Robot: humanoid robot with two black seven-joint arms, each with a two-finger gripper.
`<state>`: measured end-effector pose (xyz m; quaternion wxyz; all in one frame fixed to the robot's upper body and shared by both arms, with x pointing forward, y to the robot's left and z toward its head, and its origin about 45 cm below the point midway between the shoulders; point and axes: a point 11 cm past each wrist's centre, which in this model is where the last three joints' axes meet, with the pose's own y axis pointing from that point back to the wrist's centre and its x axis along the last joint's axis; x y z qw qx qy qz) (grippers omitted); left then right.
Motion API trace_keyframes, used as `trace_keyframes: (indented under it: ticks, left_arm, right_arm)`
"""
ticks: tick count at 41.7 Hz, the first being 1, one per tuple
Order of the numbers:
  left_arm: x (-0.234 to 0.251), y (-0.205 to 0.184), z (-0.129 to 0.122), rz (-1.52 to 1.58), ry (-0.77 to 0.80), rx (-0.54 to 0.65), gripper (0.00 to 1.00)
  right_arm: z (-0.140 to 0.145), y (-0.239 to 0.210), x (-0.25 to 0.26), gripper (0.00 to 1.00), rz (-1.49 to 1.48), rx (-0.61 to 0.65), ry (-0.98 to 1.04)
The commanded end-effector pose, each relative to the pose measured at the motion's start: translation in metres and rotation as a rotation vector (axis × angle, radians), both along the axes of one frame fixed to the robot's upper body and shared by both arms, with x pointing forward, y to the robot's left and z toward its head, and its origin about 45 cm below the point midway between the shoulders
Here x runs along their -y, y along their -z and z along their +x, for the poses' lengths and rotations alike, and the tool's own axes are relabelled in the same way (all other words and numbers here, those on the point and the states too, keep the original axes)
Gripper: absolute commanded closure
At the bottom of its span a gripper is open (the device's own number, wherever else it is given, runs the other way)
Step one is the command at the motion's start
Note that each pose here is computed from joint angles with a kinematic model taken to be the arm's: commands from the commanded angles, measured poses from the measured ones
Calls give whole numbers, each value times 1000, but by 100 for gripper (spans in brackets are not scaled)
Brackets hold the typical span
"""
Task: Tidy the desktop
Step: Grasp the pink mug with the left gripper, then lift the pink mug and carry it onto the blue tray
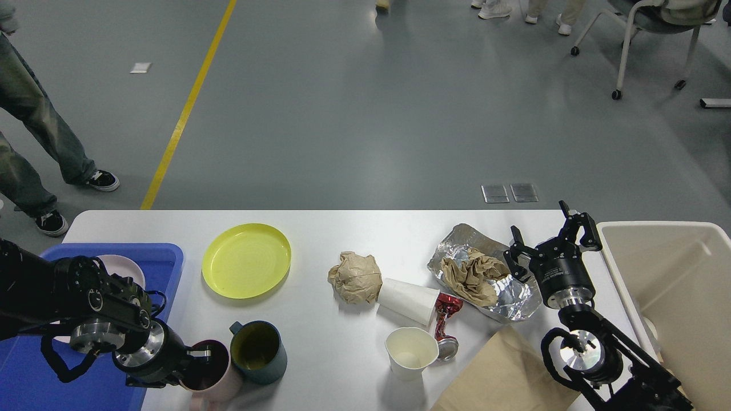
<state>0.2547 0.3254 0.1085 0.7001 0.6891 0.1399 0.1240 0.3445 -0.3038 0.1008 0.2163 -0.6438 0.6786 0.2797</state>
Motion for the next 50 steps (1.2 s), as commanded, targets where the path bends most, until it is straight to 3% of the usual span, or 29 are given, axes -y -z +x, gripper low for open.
trace_keyframes:
  ticks: [1,13,23,29,40,50]
  left_arm:
    - [-1,-1,-2,6,-7,-6,100]
    - [-11,-10,-6,16,-32,-23,100]
    - [-35,-110,19,25,-15,-94,100]
    - [-28,-187,31,23,10,-35,100]
    - [15,-311,33,-14,141,37,100]
    - [18,-316,33,2,152,32,100]
  right_arm:
    - [0,0,0,0,0,0,0]
    - [0,0,0,0,0,0,0]
    - [0,0,0,0,0,0,0]
    - [0,0,0,0,-1,-1,1]
    - [0,0,0,0,0,0,0]
    - [0,0,0,0,0,0,0]
